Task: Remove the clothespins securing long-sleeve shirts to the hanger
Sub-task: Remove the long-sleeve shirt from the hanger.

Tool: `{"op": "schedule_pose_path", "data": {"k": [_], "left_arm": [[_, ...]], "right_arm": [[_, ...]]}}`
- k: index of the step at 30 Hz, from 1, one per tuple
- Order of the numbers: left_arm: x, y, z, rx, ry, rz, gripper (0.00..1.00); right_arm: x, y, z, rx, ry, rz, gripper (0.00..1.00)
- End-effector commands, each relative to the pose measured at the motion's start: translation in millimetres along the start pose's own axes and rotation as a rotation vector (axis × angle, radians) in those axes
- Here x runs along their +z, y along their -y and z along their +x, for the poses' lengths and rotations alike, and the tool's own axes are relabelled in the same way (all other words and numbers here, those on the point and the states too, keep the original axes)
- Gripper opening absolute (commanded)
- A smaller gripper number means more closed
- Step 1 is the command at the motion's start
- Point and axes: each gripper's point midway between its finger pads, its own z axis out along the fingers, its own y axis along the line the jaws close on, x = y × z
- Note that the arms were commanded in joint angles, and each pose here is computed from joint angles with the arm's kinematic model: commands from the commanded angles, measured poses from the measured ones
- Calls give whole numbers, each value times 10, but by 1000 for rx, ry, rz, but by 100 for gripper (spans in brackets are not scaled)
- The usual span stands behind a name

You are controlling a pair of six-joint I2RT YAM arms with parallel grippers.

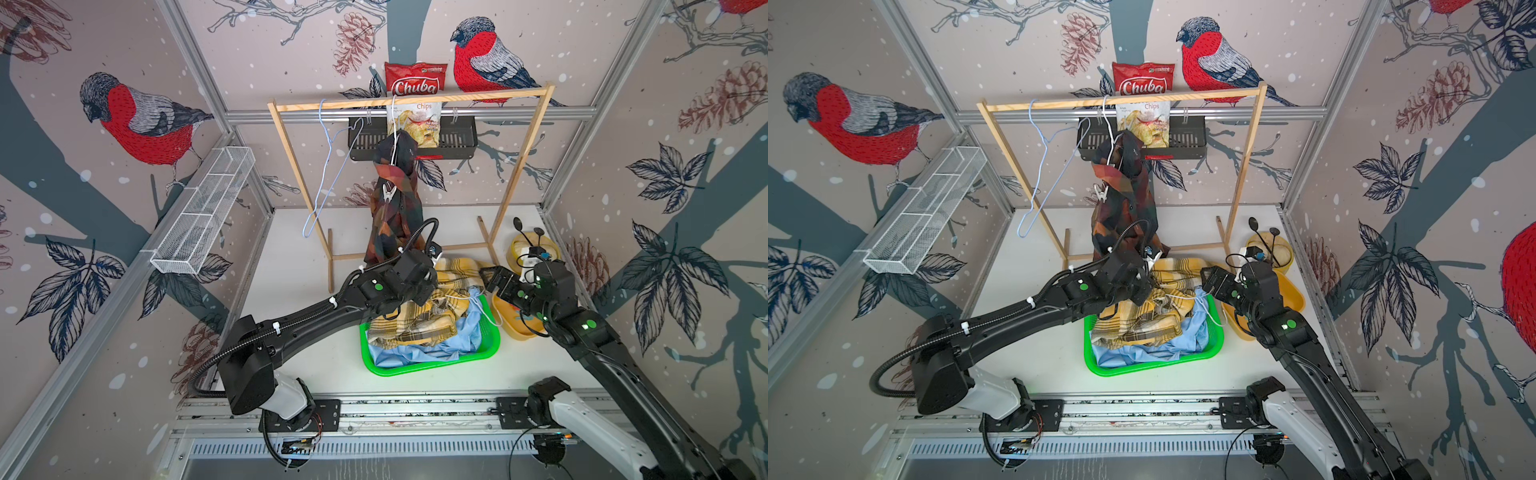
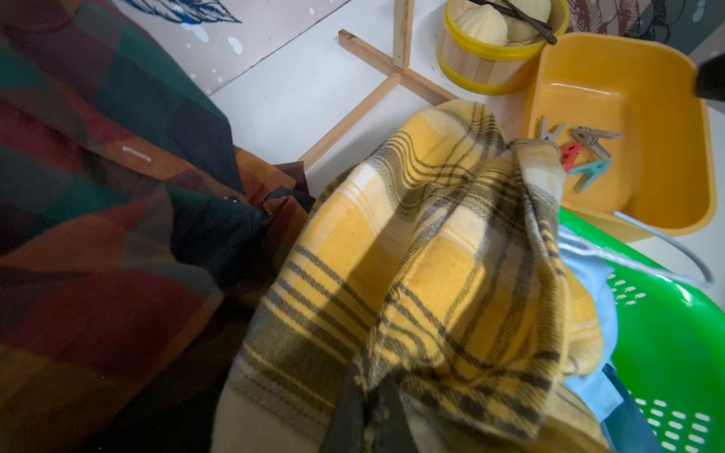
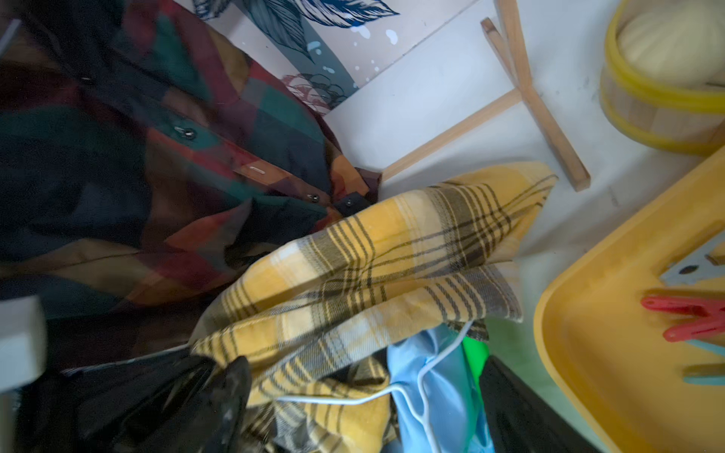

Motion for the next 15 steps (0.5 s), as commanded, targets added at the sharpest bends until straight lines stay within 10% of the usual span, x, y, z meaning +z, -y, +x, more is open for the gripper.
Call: {"op": "schedule_pose_path", "data": {"k": [1,15], "left_arm": [[-32,-39,-2,-148,-5,95,0],[8,-247,58,-259,1,119,0]], "right_arm": [[-98,-115,33,-36,7,-29,89],[152,-288,1179,-31,-220,-59,50]]}}
